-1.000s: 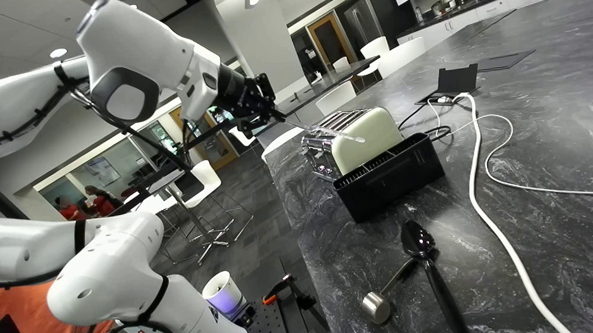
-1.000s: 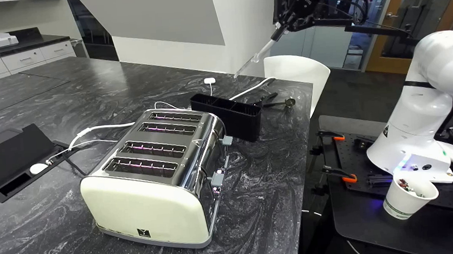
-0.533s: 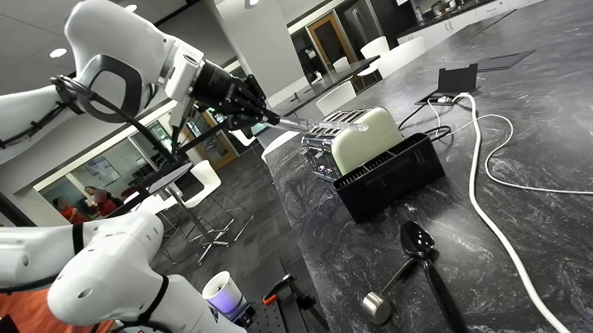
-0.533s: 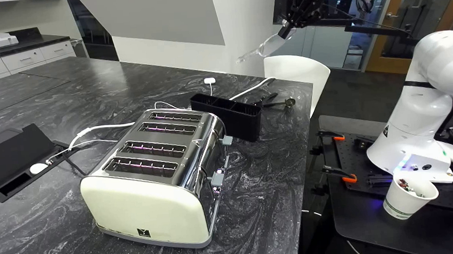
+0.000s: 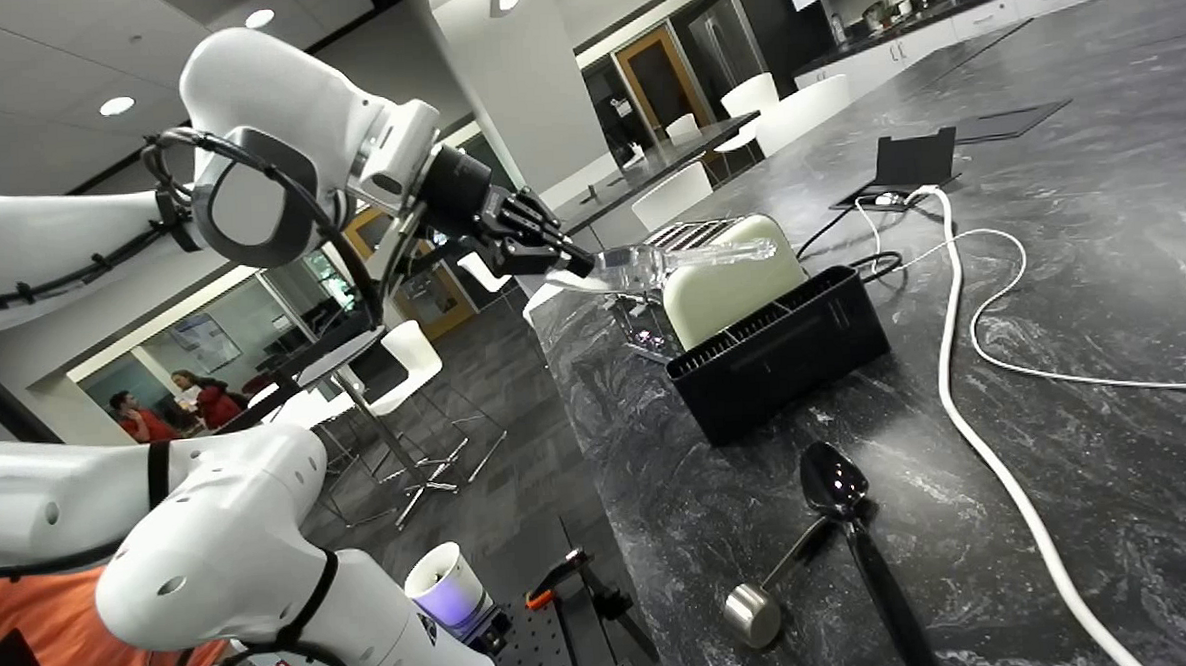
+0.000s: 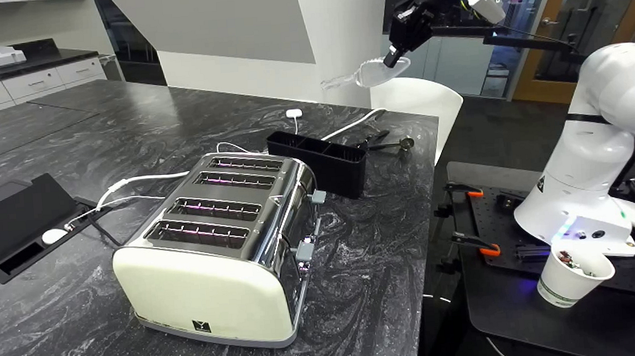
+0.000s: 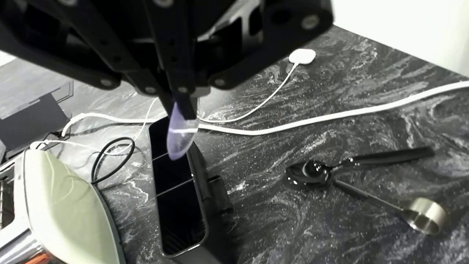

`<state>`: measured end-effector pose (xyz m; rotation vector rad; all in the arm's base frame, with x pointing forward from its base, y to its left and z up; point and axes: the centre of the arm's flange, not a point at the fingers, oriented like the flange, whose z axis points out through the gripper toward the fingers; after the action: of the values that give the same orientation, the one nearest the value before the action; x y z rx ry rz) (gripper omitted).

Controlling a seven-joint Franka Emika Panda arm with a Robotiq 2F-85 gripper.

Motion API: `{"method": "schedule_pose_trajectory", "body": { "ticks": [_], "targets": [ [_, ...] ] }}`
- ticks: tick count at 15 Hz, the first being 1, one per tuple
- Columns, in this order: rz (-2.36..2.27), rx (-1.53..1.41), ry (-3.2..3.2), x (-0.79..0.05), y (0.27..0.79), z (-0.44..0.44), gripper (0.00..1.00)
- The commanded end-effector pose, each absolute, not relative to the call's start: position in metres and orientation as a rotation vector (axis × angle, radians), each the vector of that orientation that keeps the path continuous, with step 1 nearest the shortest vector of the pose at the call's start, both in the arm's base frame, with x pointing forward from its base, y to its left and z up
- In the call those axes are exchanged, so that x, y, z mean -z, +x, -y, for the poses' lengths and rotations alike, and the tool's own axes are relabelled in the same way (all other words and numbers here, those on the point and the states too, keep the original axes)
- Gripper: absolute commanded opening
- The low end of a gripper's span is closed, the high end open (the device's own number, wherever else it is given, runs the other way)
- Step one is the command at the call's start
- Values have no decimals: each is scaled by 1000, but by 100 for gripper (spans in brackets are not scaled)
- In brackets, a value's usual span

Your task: Move clear object from the black utensil holder and place it on the table

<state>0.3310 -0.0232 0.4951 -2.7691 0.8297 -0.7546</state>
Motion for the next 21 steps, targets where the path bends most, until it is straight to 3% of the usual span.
{"method": "schedule_pose_trajectory", "body": {
  "ticks": [1, 8, 21],
  "targets": [
    [-605, 877, -2901, -442, 330, 35, 1],
    [-467, 910, -3022, -389, 352, 46, 1],
    [-501, 543, -3057, -289, 355, 60, 1]
  ]
}}
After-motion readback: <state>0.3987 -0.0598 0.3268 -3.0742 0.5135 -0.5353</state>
